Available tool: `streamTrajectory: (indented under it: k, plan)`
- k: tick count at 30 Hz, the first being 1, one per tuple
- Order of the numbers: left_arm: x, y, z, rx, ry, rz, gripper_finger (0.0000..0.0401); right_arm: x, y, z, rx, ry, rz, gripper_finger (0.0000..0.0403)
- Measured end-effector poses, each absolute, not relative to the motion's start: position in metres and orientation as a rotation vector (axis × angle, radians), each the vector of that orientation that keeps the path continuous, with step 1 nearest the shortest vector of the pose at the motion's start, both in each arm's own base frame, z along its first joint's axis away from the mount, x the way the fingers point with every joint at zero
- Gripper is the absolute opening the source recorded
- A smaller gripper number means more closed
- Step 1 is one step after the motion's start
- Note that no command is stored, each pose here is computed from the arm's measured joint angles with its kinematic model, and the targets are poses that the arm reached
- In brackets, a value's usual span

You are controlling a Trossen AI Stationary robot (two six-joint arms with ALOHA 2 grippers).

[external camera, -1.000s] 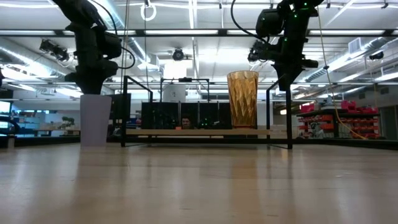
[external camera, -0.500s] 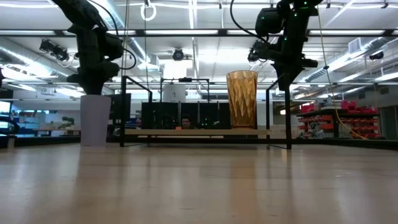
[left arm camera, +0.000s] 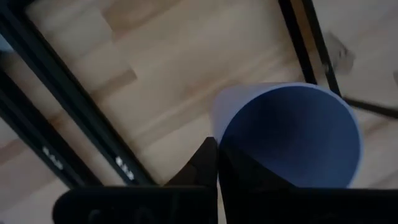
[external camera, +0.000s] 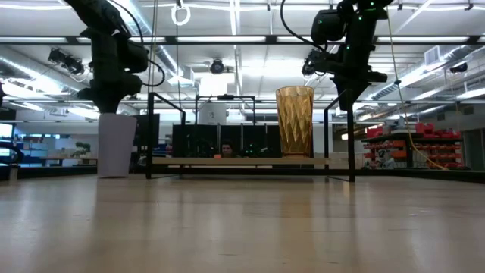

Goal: Stack small to large cups/mugs on shelf
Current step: Put the purple cup on the shelf

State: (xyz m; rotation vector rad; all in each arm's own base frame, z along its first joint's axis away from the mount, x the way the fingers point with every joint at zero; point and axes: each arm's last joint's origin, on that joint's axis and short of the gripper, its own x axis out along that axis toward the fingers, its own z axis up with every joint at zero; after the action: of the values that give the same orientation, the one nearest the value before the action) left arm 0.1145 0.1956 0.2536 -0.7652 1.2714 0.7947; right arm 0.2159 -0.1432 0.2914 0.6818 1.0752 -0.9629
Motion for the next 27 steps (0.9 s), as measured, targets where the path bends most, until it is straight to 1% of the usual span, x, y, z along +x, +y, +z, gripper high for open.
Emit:
streamTrajectory:
  k: [6, 18, 27]
  plan:
    - [0.116, 0.187, 0.274, -0.791, 1.329, 0.759, 0.0006, 0.216, -0.143, 0.291, 0.682, 1.074, -0.963, 0.0052]
    - [0.130, 0.151, 0.328, -0.662, 1.244, 0.679, 0.0006, 0.215, -0.154, 0.293, 0.715, 0.981, -1.042, 0.0052]
    - [0.146, 0.127, 0.347, -0.592, 1.240, 0.592, 0.0007, 0.216, -0.162, 0.296, 0.719, 0.922, -1.039, 0.0052]
